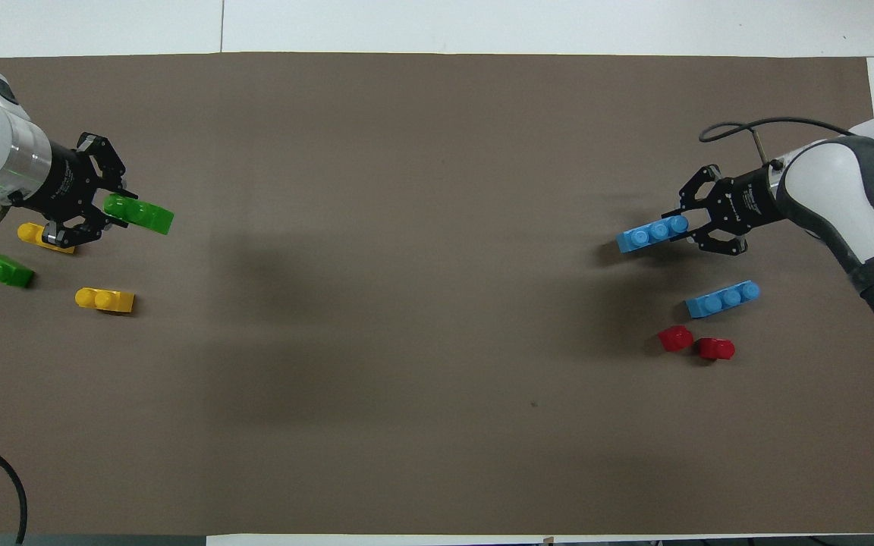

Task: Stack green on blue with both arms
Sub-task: 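Carry the green brick and blue brick toward each other at table center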

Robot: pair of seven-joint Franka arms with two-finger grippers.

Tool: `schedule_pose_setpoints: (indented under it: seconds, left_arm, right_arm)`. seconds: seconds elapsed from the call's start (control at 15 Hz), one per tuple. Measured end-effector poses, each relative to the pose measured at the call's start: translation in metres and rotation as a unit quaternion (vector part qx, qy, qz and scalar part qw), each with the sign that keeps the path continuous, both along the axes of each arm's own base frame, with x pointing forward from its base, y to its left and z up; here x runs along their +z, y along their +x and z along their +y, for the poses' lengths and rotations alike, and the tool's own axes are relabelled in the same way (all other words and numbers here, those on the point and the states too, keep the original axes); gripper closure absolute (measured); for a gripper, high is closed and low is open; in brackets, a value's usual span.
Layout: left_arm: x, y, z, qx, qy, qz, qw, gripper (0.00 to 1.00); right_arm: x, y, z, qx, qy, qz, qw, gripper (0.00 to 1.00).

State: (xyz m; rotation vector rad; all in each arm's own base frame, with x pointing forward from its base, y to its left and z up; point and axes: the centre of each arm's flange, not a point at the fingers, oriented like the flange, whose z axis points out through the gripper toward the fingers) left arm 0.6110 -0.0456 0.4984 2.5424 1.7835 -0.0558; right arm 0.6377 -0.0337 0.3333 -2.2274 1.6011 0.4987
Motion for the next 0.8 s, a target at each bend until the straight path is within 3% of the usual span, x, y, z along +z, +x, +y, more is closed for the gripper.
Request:
schedule_pose_setpoints:
  seconds: [0.13, 0.33, 0.53, 0.8]
  left_arm:
    - [0.019, -0.011, -0.019, 0.020, 0.000, -0.003, 1.000, 0.66]
    - [0.031, -0.019, -0.029, 0.025, 0.000, -0.003, 1.000, 0.66]
    - [0.032, -0.020, -0.028, 0.031, 0.001, -0.002, 1.000, 0.66]
    - [0.031, -0.022, -0.034, 0.082, 0.001, 0.003, 0.997, 0.66]
  right_arm:
    - [0.036, 0.015, 0.048, -0.020, 0.018, -0.010, 1.000, 0.65]
    - [0.075, 0.020, 0.156, -0.061, 0.021, 0.006, 0.998, 0.65]
    - [0.076, 0.003, 0.259, -0.098, 0.015, 0.013, 0.995, 0.65]
    - [0.055, -0.030, 0.344, -0.123, 0.010, 0.015, 0.992, 0.65]
